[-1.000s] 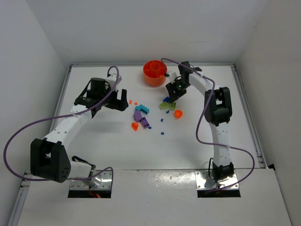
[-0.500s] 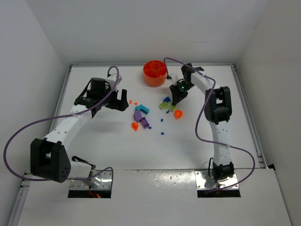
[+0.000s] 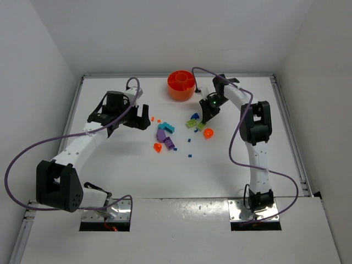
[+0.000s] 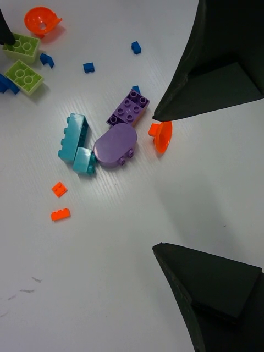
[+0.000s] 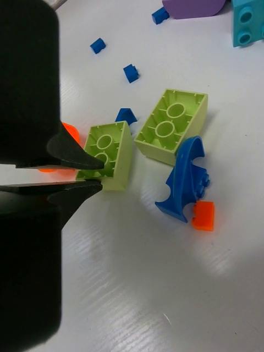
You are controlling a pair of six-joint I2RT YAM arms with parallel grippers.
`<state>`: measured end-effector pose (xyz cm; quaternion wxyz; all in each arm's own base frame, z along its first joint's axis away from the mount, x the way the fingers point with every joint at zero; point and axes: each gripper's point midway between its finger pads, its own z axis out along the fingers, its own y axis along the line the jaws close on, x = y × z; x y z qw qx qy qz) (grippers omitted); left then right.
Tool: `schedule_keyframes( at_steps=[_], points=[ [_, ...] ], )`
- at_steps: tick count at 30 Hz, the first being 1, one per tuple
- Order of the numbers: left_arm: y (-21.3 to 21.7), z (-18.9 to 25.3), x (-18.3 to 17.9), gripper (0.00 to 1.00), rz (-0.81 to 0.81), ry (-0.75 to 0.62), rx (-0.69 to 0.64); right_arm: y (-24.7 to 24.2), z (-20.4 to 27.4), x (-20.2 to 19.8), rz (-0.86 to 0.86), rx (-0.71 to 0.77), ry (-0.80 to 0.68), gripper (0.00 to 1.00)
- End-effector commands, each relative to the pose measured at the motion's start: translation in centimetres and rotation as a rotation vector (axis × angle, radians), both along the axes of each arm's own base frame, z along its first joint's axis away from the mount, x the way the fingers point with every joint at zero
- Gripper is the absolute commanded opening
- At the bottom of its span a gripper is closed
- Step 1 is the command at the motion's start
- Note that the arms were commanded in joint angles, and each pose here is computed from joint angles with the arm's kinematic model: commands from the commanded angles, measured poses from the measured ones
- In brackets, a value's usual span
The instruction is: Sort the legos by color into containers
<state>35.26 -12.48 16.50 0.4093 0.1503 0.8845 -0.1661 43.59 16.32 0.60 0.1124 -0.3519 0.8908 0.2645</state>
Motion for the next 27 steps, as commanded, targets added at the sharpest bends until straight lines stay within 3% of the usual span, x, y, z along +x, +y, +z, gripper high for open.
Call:
schedule_keyframes(
  at_steps=[1, 6, 14, 18, 21, 24, 25, 27],
  points=[
    [0.1, 0.6, 0.6, 0.99, 0.007, -0.027, -0.015, 0.3, 3.2, 0.7, 0.024, 0.042, -0.093, 0.01],
    [0.1, 0.6, 0.6, 0.99, 0.007, -0.027, -0.015, 0.5, 5.7, 1.1, -0.006, 0.060, -0.157, 0.00],
    [0.8, 1.1, 1.0, 0.99, 0.044, -0.046, -0.008, 0.8, 11.7, 4.2, -0.087, 0.043, -0.392, 0.00],
    [0.9, 1.0, 0.7, 0.99, 0.044, -0.046, -0.008, 1.0, 13.6, 5.1, -0.103, 0.020, -0.405, 0.00],
    [0.9, 1.0, 0.7, 0.99, 0.044, -0.046, -0.008, 1.3, 10.9, 3.2, -0.021, 0.016, -0.266, 0.10],
    [0.9, 1.1, 0.7, 0.99, 0.037, -0.043, -0.021, 0.9, 9.1, 1.1, 0.103, 0.011, -0.252, 0.27],
    [0.7, 1.1, 0.6, 0.99, 0.026, -0.042, -0.029, 0.3, 7.7, -0.1, 0.128, 0.011, -0.230, 0.40],
    [0.5, 1.1, 0.5, 0.99, 0.011, -0.044, -0.030, 0.2, 8.2, -0.1, 0.196, 0.022, -0.315, 0.48]
  ],
)
